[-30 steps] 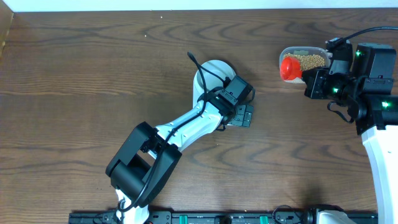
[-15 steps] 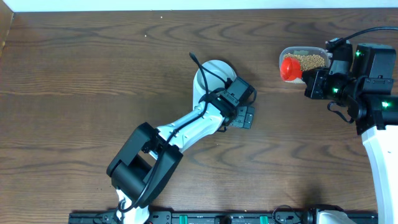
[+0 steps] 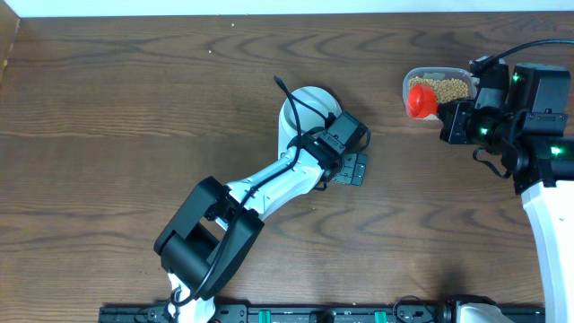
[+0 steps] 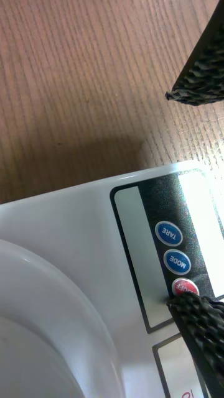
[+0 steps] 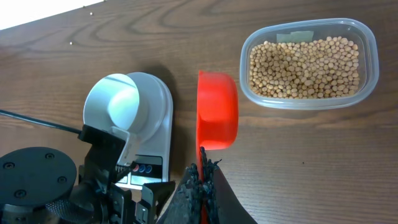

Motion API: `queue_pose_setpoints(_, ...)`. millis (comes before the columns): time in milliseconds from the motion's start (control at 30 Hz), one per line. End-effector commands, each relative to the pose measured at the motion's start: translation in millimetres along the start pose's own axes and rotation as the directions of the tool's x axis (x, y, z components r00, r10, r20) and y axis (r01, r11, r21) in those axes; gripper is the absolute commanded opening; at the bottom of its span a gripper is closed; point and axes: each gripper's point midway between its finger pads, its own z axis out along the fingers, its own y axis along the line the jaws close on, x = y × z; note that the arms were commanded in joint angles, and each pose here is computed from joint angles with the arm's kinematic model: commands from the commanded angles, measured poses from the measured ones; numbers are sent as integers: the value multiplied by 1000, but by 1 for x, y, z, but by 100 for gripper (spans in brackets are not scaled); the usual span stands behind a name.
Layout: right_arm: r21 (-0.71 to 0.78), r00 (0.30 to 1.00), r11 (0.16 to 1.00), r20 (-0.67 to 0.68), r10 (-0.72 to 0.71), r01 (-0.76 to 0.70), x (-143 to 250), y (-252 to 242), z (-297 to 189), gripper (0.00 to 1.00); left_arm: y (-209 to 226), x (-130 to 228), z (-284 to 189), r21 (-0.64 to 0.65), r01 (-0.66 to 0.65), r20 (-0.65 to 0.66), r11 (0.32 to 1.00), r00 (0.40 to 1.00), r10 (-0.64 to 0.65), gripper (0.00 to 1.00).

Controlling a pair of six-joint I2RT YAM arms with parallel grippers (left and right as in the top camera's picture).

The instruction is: Scoop item into bowl and weigh 50g on scale

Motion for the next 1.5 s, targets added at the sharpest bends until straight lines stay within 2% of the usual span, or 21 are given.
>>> queue_pose_setpoints(0,2,1000,1000,9,-19,19,-4,0,-3,1,4,11,11,-18,-18,-35,1000,999,17,98)
queue_pose_setpoints(333,2,1000,1000,6,-18,18,-3,0,-3,1,5,20,24,-12,-17,-73,1000,997,16,100)
queue_pose_setpoints(433,3,1000,1000,3,-17,17,-2,0,-3,1,5,22,25,-15,-16,-80,1000,997,15,97)
queue_pose_setpoints(767,8,1000,1000,5,-21,21,-3,-1,-3,1,3,19,24,-6,-16,-70,1000,997,15,97)
queue_pose_setpoints(933,25,1000,999,6,-20,20,-3,-4,-3,1,-4,4,4,22,-22,-13,1000,1000,23,98)
queue_pose_setpoints(1200,24,1000,999,14,-23,23,-5,-3,-3,1,-18,-25,-48,73,-111,119,991,988,102,98)
queue_pose_setpoints(1467,24,1000,999,12,-23,22,-5,-3,-3,1,-16,-21,-49,63,-147,107,987,984,140,98)
